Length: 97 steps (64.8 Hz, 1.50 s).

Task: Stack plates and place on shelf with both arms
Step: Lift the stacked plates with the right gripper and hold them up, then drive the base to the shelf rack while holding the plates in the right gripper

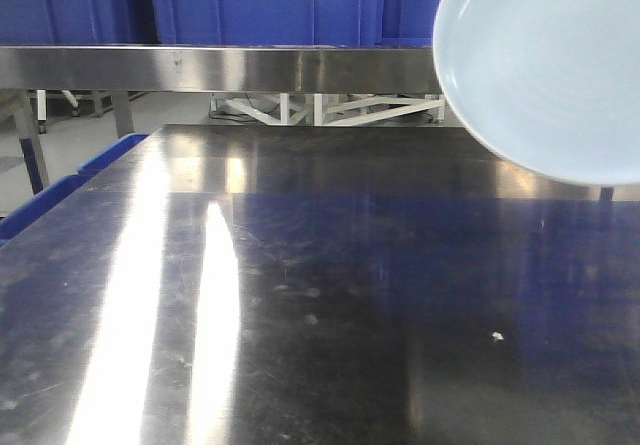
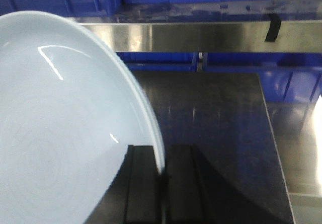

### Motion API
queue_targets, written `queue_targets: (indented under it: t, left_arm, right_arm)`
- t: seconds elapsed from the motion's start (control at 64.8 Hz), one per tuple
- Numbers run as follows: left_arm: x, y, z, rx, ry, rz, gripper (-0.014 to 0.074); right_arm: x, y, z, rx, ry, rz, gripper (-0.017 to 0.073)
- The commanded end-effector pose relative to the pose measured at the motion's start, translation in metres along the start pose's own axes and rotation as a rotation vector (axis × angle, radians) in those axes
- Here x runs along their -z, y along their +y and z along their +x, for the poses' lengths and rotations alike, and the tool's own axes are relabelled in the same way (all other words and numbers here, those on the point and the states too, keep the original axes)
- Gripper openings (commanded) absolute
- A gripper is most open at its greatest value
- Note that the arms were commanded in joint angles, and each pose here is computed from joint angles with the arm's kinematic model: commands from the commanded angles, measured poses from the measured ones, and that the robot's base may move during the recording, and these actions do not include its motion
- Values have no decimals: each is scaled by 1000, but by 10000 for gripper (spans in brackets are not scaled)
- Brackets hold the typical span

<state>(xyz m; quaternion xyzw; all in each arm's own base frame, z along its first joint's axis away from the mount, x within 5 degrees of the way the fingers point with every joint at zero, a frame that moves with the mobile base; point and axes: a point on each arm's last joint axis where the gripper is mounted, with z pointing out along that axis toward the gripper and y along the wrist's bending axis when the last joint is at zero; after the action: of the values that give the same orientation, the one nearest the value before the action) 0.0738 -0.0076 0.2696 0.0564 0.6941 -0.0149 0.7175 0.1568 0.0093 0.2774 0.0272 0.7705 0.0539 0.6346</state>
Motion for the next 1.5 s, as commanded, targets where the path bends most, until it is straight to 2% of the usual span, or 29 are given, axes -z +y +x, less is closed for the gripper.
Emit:
queue_targets:
  t: [0.0, 0.355, 1.483]
  left_arm:
    - [0, 1, -17, 16, -107, -9, 82]
    - [0, 1, -17, 16, -107, -9, 82]
    - [0, 1, -17, 16, -107, -9, 82]
  right_arm:
    - [21, -1, -17, 21, -206, 4, 57]
    - [66, -1, -15, 17, -344, -23, 57]
    - [66, -1, -14, 17, -342, -23, 57]
